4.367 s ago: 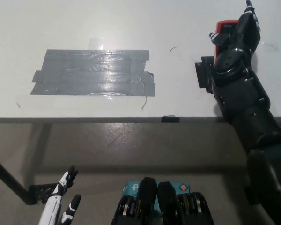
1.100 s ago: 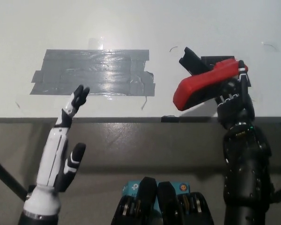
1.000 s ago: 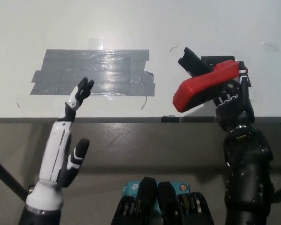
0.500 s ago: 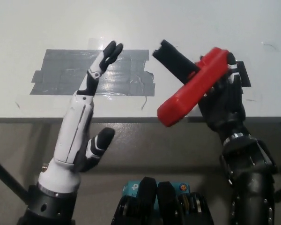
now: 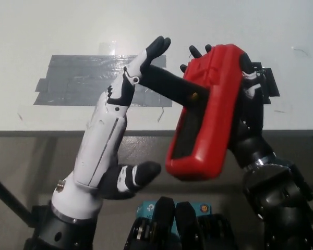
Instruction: The robot first picks the multimeter with right hand and then unfolds the black stand on the back of it using left hand
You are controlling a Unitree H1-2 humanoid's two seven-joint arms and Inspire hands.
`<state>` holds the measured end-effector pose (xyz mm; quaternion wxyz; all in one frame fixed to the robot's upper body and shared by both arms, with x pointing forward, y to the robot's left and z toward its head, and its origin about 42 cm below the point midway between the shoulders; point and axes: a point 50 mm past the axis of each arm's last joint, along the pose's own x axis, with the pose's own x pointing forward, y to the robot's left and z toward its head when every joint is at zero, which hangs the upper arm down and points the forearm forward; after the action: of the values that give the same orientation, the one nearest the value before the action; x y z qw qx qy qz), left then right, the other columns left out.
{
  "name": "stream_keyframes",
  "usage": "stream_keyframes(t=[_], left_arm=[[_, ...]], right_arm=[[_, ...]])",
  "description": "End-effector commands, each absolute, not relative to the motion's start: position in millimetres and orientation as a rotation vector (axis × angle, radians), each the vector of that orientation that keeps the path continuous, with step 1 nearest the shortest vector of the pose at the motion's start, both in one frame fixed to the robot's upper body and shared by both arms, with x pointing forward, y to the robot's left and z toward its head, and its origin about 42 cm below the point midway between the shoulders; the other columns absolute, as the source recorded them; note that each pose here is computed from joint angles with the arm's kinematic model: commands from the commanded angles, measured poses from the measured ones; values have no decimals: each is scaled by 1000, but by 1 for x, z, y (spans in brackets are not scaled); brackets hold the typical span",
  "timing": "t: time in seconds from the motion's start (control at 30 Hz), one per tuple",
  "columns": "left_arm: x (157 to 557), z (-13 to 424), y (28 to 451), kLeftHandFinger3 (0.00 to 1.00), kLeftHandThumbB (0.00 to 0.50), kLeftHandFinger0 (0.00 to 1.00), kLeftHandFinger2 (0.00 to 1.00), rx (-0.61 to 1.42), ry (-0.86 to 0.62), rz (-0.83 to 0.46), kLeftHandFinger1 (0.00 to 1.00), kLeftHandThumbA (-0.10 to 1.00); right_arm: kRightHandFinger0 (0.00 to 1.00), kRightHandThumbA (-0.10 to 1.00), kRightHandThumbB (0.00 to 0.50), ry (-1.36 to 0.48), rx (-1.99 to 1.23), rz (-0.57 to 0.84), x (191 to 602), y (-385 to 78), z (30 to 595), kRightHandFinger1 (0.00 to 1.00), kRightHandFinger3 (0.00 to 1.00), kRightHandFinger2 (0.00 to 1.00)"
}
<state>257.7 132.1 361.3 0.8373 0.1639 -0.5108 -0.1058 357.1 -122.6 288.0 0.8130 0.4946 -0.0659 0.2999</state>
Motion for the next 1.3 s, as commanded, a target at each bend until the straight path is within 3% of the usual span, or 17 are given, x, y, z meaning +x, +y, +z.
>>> stream_keyframes(t=[0.0, 0.03, 0.07, 0.1, 0.13, 0.17, 0.27, 0.33, 0.37, 0.4, 0.43, 0.47, 0.5, 0.53, 0.67, 0.9, 1.27], left_arm=[[239, 384, 130, 1000, 322, 1000, 1000, 338, -1327, -115, 1000, 997], [238, 388, 131, 1000, 312, 1000, 1000, 315, -1373, -95, 1000, 966], [235, 393, 136, 1000, 371, 1000, 1000, 306, -1407, -74, 1000, 940], [232, 396, 139, 1000, 386, 1000, 1000, 321, -1436, -41, 1000, 962], [227, 396, 143, 1000, 455, 1000, 1000, 362, -1460, 42, 1000, 1000], [223, 397, 145, 1000, 463, 1000, 1000, 399, -1487, 110, 1000, 1000], [214, 400, 151, 1000, 416, 1000, 1000, 445, -1577, 182, 1000, 1000], [211, 403, 154, 1000, 432, 1000, 1000, 421, -1611, 129, 1000, 1000], [212, 404, 154, 1000, 423, 1000, 1000, 392, -1632, 145, 1000, 1000], [212, 403, 156, 1000, 449, 1000, 1000, 409, -1629, 141, 1000, 1000], [217, 399, 158, 1000, 416, 1000, 1000, 433, -1624, 141, 1000, 1000], [221, 397, 156, 1000, 431, 1000, 1000, 433, -1628, 149, 1000, 1000], [223, 394, 152, 1000, 469, 1000, 1000, 415, -1575, 147, 1000, 1000], [222, 391, 150, 1000, 471, 1000, 1000, 411, -1510, 126, 1000, 1000], [231, 385, 141, 1000, 407, 1000, 1000, 421, -1427, 52, 1000, 1000], [238, 369, 137, 1000, 419, 1000, 1000, 426, -1280, -39, 1000, 1000], [231, 367, 127, 1000, 453, 1000, 1000, 435, -1279, -49, 1000, 1000]], right_arm=[[0, -100, 194, -280, 1108, 876, 340, -120, 316, 0, 195, 98], [0, -100, 194, -282, 1108, 876, 340, -122, 316, 0, 192, 99], [0, -100, 195, -281, 1112, 868, 340, -124, 315, 0, 179, 112], [0, -100, 193, -280, 1112, 860, 340, -127, 315, 0, 184, 121], [0, -100, 205, -280, 1105, 848, 339, -128, 314, 0, 180, 119], [0, -100, 204, -282, 1103, 844, 339, -131, 314, 0, 186, 140], [0, -100, 196, -278, 1111, 839, 338, -135, 313, 0, 217, 185], [0, -100, 187, -289, 1106, 837, 339, -137, 313, 0, 232, 214], [0, -100, 181, -297, 1105, 839, 339, -137, 314, 0, 267, 279], [0, -100, 187, -298, 1106, 836, 340, -138, 314, 0, 301, 322], [0, -100, 183, -299, 1108, 833, 340, -139, 314, 0, 313, 334], [0, -100, 193, -297, 1107, 825, 339, -139, 315, 0, 315, 339], [0, -100, 192, -299, 1106, 821, 338, -139, 316, 0, 317, 339], [0, -100, 195, -301, 1105, 819, 337, -138, 317, 0, 321, 335], [0, -100, 185, -308, 1123, 847, 333, -134, 321, 0, 200, 247], [0, -100, 187, -348, 1110, 888, 323, -133, 330, 0, 195, 246], [0, -100, 171, -365, 1103, 888, 318, -137, 333, 0, 150, 220]])
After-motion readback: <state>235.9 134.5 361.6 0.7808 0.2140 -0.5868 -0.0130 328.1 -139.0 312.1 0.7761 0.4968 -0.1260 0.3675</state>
